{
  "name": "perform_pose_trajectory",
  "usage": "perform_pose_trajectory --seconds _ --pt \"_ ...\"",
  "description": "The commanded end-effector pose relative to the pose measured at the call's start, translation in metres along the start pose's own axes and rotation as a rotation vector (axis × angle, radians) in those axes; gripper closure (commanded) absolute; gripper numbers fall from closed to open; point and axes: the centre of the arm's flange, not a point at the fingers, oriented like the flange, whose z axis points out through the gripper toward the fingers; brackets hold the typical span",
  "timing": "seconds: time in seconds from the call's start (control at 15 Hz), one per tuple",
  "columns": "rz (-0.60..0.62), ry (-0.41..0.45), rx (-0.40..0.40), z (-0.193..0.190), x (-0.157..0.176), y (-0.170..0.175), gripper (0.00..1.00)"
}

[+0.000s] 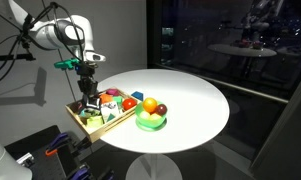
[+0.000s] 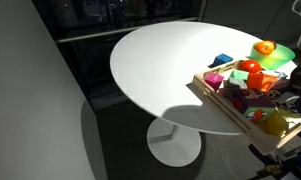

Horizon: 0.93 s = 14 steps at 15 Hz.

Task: Remove the plush toy with letter D from the crate and put it on the table

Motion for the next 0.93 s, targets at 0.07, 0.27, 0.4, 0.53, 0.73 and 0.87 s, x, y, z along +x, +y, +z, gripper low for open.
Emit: perform_pose_trajectory --seconds 0.07,0.27,0.4,0.53,0.73,0.87 --pt "0.000 -0.007 0.048 -0.037 0.003 0.016 0.95" --pt "0.006 0.001 0.071 -0.059 0.007 0.023 0.97" --pt "0.026 0.019 0.085 -0.074 0.012 0.028 0.95" --pt "0.045 0.047 0.091 -0.087 0.020 0.031 0.95" --pt "0.072 0.089 0.097 -0.103 0.035 0.036 0.95" --pt "0.084 0.109 0.100 -0.113 0.044 0.038 0.95"
